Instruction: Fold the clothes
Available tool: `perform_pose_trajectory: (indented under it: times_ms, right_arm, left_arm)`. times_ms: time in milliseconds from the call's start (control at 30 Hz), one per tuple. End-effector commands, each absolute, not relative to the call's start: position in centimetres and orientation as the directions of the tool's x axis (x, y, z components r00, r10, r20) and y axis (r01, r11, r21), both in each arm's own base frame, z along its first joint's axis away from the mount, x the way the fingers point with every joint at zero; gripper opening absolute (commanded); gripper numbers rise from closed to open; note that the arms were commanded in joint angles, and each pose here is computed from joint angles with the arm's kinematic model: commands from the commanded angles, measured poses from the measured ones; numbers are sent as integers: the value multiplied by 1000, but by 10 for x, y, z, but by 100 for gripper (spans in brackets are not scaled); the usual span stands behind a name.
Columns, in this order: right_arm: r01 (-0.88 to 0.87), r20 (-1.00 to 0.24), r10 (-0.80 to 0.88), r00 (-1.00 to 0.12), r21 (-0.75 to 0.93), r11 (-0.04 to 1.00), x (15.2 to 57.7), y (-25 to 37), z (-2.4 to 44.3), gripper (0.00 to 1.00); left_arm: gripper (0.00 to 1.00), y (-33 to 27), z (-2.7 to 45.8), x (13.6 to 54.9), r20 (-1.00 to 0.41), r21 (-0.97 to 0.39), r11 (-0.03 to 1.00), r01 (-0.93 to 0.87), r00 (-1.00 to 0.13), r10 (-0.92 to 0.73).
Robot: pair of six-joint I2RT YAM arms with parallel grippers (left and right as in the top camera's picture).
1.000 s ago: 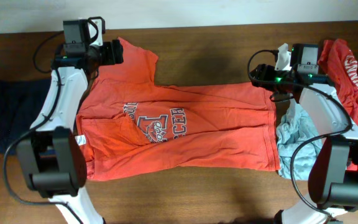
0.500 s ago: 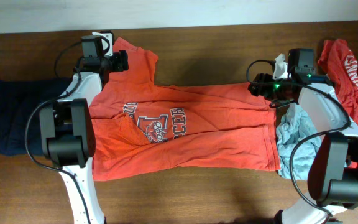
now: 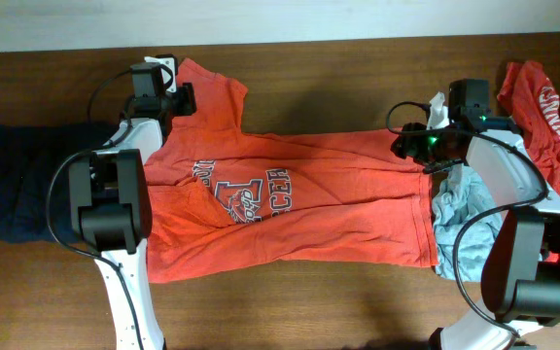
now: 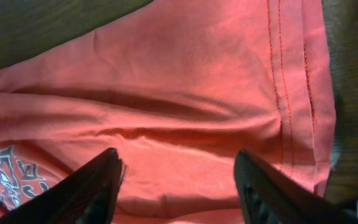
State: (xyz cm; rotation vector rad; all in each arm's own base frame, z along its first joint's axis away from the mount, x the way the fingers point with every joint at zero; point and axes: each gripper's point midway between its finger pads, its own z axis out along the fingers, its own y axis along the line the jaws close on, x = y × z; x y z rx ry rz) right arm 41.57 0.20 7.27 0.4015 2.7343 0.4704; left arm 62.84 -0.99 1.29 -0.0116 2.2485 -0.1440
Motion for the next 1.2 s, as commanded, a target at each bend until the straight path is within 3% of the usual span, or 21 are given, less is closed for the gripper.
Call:
perform_pose_trajectory:
  times_ms: [0, 67, 100, 133, 233, 367, 500, 600, 800, 1000, 1167]
  right_arm:
    - [214, -286, 323, -902, 353, 911, 419, -3, 73, 58]
    - [214, -285, 323, -902, 354, 911, 419, -3, 73, 57]
    - [215, -283, 323, -903, 353, 910, 418, -2, 72, 56]
    - [216, -281, 323, -904, 353, 910, 418, -2, 72, 55]
    - [220, -271, 324, -907, 352, 910, 416, -2, 71, 54]
    - [222, -265, 324, -908, 351, 910, 414, -2, 71, 51]
    - [217, -277, 323, -905, 352, 910, 417, -2, 72, 50]
    - [213, -290, 323, -901, 354, 911, 420, -3, 73, 51]
    - [209, -299, 323, -898, 354, 911, 422, -3, 74, 51]
    - [207, -305, 322, -896, 355, 912, 423, -3, 74, 52]
    - [207, -305, 322, -896, 355, 912, 424, -3, 74, 52]
  left_arm:
    - [53, -6, -4, 624, -749, -113, 993, 24, -658, -69]
    - [48, -6, -9, 620, -733, -113, 993, 22, -677, -68]
    - [38, -6, -12, 618, -722, -113, 993, 20, -689, -68]
    - [20, -5, -13, 616, -716, -112, 994, 20, -695, -67]
    - [0, -5, -10, 615, -702, -119, 993, 22, -709, -68]
    - [0, -8, 30, 622, -690, -121, 991, 48, -723, -49]
    - [0, -9, 111, 624, -699, -97, 992, 78, -715, -13]
    - [0, -10, 135, 613, -681, -101, 992, 77, -732, -13]
    - [0, -22, 131, 555, -498, -158, 986, 54, -866, -33]
    - [0, -53, 142, 490, -298, -338, 938, 73, -954, -33]
    - [0, -55, 137, 444, -110, -355, 935, 8, -993, -34]
